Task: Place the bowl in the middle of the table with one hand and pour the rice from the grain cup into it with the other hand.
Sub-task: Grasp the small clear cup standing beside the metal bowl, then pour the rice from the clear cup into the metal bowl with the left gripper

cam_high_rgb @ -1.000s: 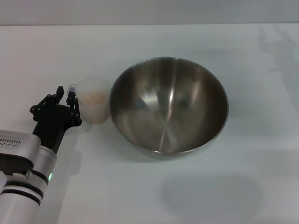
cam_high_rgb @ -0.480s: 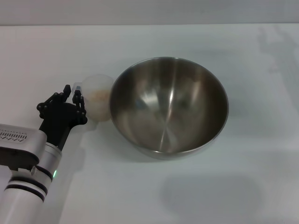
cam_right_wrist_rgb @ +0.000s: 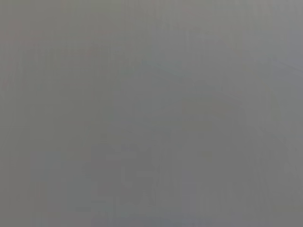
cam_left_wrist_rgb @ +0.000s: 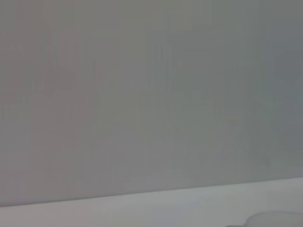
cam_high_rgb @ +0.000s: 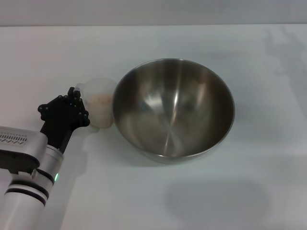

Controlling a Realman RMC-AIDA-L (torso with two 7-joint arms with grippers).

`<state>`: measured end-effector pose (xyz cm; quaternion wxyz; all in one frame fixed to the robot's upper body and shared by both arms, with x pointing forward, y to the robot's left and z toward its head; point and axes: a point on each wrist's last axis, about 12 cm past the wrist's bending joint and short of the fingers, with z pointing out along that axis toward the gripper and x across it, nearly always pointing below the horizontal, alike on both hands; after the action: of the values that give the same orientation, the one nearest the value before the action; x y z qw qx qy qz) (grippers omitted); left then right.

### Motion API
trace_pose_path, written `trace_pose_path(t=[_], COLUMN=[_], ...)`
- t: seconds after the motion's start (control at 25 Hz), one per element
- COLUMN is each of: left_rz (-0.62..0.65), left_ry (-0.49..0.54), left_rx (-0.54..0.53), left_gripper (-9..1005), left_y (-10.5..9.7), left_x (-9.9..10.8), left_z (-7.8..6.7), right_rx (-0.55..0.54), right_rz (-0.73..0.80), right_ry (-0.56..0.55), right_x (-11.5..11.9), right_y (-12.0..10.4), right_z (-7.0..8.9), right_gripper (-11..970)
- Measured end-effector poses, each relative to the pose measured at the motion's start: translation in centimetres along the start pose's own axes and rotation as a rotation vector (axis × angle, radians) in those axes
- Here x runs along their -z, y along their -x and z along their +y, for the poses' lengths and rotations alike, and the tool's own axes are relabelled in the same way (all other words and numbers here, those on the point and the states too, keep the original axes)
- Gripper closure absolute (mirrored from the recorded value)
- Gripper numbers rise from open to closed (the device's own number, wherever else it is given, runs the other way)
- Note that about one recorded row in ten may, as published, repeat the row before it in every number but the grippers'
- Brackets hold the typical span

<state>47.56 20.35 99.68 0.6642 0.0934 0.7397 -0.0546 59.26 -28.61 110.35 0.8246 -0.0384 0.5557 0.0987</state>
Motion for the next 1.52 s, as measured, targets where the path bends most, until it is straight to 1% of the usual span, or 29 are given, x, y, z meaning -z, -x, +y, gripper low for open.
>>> trace_pose_path(t=[0.16, 0.32, 0.44, 0.52, 0.56, 0.6, 0.64, 0.68, 0.72, 0.76, 0.8, 0.84, 0.88, 0.92, 1.0, 1.12, 1.16, 1.2, 1.24, 1.28, 1.32, 1.36, 1.4, 1.44, 1.48, 1.52], left_rz=[-0.033, -0.089, -0.144, -0.153, -0.186, -0.186, -0.216, -0.216, -0.241, -0.274, -0.274, -0.306, -0.306, -0.324, -0.351, -0.399, -0.419, -0.419, -0.435, -0.435, -0.444, -0.460, -0.460, -0.475, -0.475, -0.484], left_ry=[0.010, 0.022, 0.032, 0.035, 0.039, 0.039, 0.036, 0.036, 0.032, 0.032, 0.032, 0.037, 0.037, 0.042, 0.039, 0.026, 0.023, 0.023, 0.025, 0.025, 0.027, 0.029, 0.029, 0.028, 0.028, 0.027], left_rx=[0.014, 0.005, -0.016, -0.019, -0.034, -0.034, -0.058, -0.058, -0.091, -0.158, -0.158, -0.240, -0.240, -0.293, -0.371, -0.518, -0.601, -0.601, -0.684, -0.684, -0.732, -0.816, -0.816, -0.888, -0.888, -0.920], left_gripper=[964, 968, 969, 970, 971, 971, 972, 972, 971, 971, 971, 971, 970, 970, 970, 970, 970, 971, 971, 971, 971, 971, 971, 971, 971, 971], left_y=[0.4, 1.0, 1.7, 1.8, 2.1, 2.1, 2.5, 2.5, 2.8, 3.3, 3.3, 3.8, 3.8, 4.1, 4.6, 5.2, 5.5, 5.5, 5.7, 5.7, 5.8, 5.9, 5.9, 6.0, 6.0, 6.1], left_x=[0.0, 0.0, -0.2, -0.2, -0.3, -0.3, -0.4, -0.4, -0.5, -0.8, -0.8, -1.2, -1.2, -1.4, -1.7, -2.0, -2.1, -2.1, -2.2, -2.2, -2.3, -2.3, -2.3, -2.3, -2.3, -2.3], left_z=[0.2, 0.4, 0.6, 0.7, 1.0, 1.0, 1.2, 1.2, 1.3, 1.3, 1.3, 1.2, 1.2, 1.1, 0.9, 0.2, -0.1, -0.1, -0.4, -0.4, -0.6, -0.9, -0.9, -1.2, -1.2, -1.3], right_rx=[0.000, -0.001, -0.001, -0.001, -0.001, -0.001, 0.000, 0.000, 0.000, 0.001, 0.001, 0.002, 0.003, 0.003, 0.004, 0.004, 0.005, 0.005, 0.005, 0.005, 0.005, 0.007, 0.007, 0.010, 0.010, 0.012], right_rz=[0.000, 0.000, -0.002, -0.003, -0.004, -0.004, -0.004, -0.004, -0.004, -0.004, -0.004, -0.003, -0.002, -0.001, -0.002, -0.001, -0.001, -0.001, -0.001, -0.001, -0.001, -0.001, -0.001, 0.001, 0.001, 0.003], right_ry=[0.001, 0.000, 0.002, 0.003, 0.002, 0.002, 0.001, 0.000, -0.001, -0.003, -0.003, -0.005, -0.006, -0.007, -0.007, -0.007, -0.007, -0.007, -0.007, -0.007, -0.007, -0.006, -0.006, -0.004, -0.004, -0.003], right_x=[0.0, 0.0, 0.0, 0.0, 0.0, 0.0, 0.0, 0.0, 0.0, 0.0, 0.0, 0.1, 0.1, 0.1, 0.1, 0.1, 0.1, 0.1, 0.1, 0.1, 0.1, 0.0, 0.0, 0.0, 0.0, 0.0], right_y=[0.0, 0.0, 0.0, 0.0, 0.0, 0.0, 0.0, 0.0, 0.0, 0.0, 0.0, 0.0, 0.0, 0.0, 0.0, 0.0, 0.0, 0.0, 0.0, 0.0, 0.0, 0.0, 0.0, 0.0, 0.0, -0.1], right_z=[0.0, 0.0, 0.1, 0.2, 0.2, 0.2, 0.2, 0.2, 0.1, 0.1, 0.1, 0.1, 0.0, 0.0, 0.0, 0.0, 0.0, 0.0, 0.0, 0.0, 0.0, 0.0, 0.0, 0.0, 0.0, -0.1], right_gripper=[508, 508, 508, 508, 508, 508, 508, 508, 508, 508, 508, 508, 509, 509, 509, 509, 509, 509, 509, 509, 509, 509, 509, 509, 509, 509])
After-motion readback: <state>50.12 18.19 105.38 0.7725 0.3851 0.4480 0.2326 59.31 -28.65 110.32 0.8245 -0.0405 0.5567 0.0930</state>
